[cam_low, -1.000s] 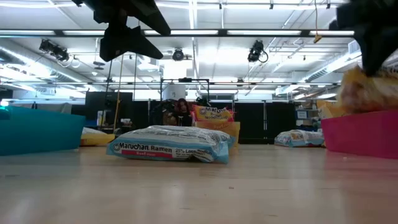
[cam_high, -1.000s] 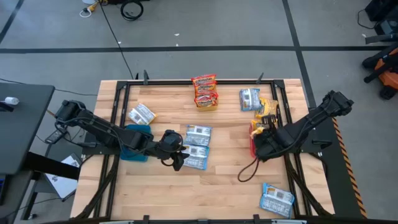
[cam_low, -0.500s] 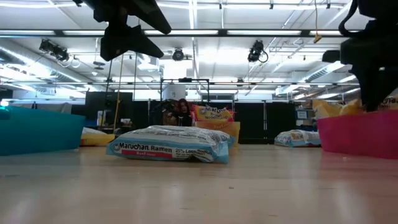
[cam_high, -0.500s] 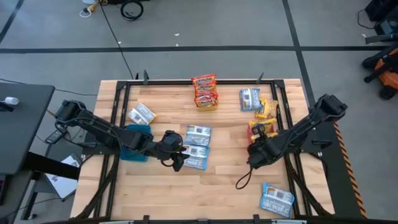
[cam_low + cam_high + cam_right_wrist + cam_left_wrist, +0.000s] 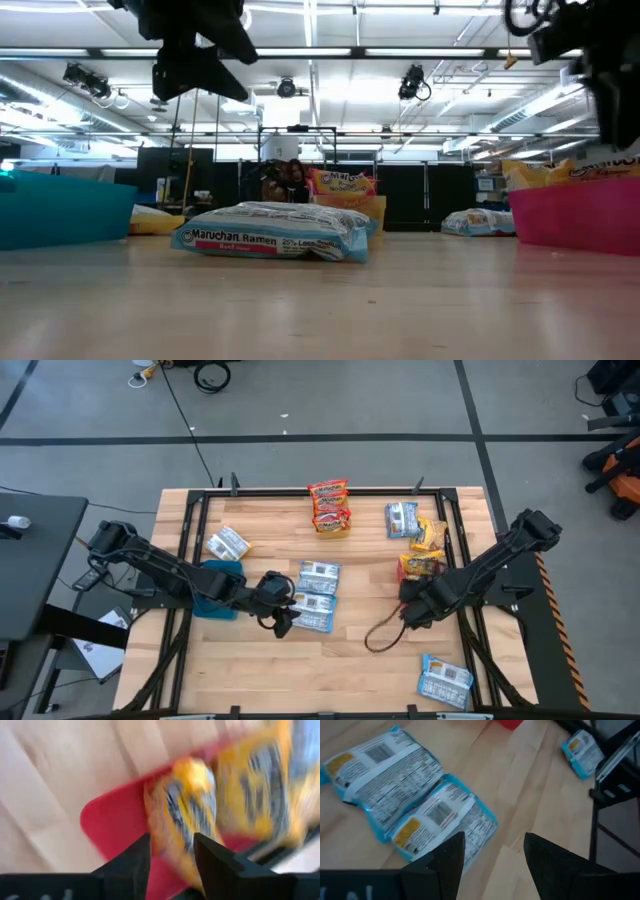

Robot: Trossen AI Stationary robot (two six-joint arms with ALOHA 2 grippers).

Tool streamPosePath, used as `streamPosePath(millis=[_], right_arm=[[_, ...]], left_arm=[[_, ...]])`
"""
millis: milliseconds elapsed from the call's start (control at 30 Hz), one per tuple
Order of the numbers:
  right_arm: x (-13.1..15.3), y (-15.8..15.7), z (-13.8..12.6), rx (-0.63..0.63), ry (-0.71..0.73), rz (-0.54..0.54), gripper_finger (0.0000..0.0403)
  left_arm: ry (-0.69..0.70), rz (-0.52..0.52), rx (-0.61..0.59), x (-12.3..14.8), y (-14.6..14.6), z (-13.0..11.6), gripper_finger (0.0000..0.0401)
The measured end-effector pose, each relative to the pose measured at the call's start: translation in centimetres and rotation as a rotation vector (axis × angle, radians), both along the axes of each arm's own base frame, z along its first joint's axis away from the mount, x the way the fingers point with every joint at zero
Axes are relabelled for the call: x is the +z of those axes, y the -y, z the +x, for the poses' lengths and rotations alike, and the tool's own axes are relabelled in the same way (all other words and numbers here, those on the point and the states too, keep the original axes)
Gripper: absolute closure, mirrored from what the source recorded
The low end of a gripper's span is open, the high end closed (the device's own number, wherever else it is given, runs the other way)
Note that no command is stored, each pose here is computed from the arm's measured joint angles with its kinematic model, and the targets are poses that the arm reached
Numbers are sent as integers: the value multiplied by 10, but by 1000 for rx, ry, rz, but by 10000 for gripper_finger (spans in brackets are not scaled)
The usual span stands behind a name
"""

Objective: Sort Maruchan noodles
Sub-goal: Put the bottom yellow noodle pack into the red bin

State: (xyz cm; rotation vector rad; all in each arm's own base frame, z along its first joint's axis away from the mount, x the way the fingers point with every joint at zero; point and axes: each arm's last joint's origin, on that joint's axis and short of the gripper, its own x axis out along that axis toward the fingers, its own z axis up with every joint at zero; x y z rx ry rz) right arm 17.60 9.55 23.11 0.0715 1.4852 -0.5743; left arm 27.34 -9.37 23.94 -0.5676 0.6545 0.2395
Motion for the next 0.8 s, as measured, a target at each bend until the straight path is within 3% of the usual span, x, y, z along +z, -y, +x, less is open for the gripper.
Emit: streamPosePath(millis=[167,267,467,800], right_arm=[[11,-4,-8,-482,113,159,229],[1,-8,-9,-684,146,203,232],[-36,-3,-10,-922,180,174,240],[-68,38,-19,-1049,206,2,238]], left_arm=[[-37,29,-14,1,-9,-2,193],[-52,45,-51,1,-21,1,193],[-69,113,-132,6,-55,2,193],[20,241,-212,35,-85,-16,193]])
